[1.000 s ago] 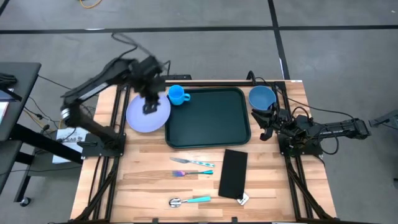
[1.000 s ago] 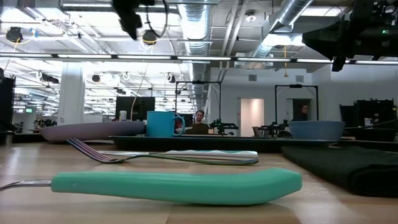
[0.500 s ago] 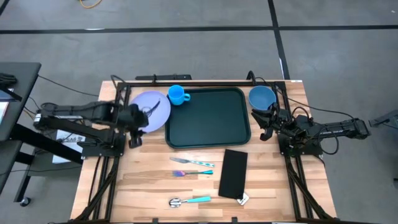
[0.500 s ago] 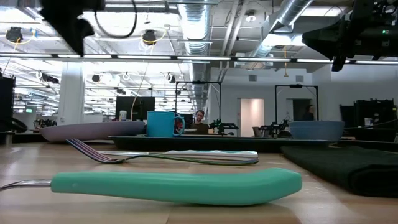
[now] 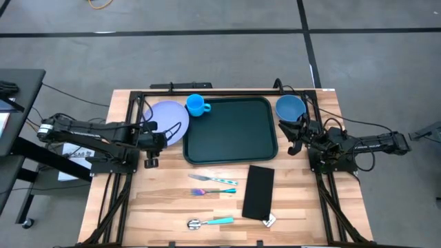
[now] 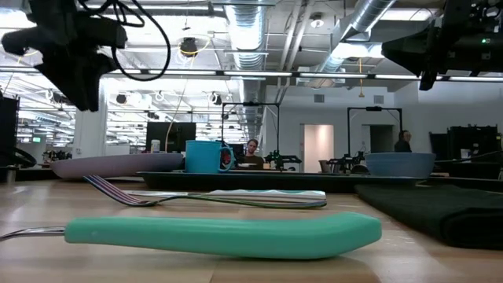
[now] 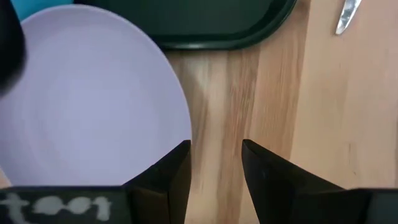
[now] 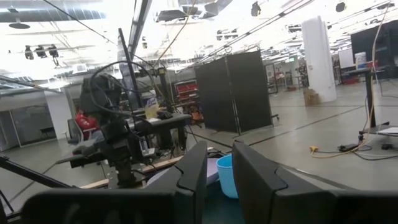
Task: Set up tray
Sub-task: Put the white plate on the black tray
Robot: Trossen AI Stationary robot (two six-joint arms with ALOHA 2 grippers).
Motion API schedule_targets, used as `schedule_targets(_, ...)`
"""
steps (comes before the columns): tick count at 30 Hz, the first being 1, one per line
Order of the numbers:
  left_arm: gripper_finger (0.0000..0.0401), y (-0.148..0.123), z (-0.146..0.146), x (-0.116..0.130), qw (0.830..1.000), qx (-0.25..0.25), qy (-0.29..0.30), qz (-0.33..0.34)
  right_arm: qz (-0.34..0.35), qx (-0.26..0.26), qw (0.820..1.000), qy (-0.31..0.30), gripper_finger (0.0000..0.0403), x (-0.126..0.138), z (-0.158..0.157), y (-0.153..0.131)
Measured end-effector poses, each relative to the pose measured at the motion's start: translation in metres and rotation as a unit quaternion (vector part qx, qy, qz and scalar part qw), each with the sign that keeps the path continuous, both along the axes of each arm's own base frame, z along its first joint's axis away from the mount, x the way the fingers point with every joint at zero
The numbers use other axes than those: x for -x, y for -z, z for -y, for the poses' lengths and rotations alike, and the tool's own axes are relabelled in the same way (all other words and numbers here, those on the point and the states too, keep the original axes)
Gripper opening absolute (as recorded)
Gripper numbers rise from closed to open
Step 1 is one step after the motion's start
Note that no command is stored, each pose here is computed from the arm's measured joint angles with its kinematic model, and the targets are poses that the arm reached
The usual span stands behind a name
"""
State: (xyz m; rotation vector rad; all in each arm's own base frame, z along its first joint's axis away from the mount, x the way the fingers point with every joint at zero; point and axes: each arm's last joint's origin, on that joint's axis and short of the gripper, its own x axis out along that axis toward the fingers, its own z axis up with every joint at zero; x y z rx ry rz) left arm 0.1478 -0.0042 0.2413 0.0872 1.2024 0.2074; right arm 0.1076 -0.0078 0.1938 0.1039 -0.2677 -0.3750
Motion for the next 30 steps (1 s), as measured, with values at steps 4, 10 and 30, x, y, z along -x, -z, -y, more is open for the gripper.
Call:
schedule_targets(4, 0.0130, 0.000, 0.000, -0.001, 1.000, 0.005, 0.009, 0.004, 0.000, 0.000, 1.000, 0.000, 0.0068, 0.000, 0.000, 0.000)
schedule_targets(10, 0.0130, -0.002, -0.004, -0.006, 0.998, -0.010, -0.052, 0.043, 0.000, 0.000, 1.000, 0.000, 0.0068, 0.000, 0.000, 0.000)
schedule_targets(30, 0.0130, 0.028, -0.023, -0.009, 0.963, 0.052, -0.261, 0.051, -0.001, 0.000, 1.000, 0.000, 0.0068, 0.000, 0.000, 0.000)
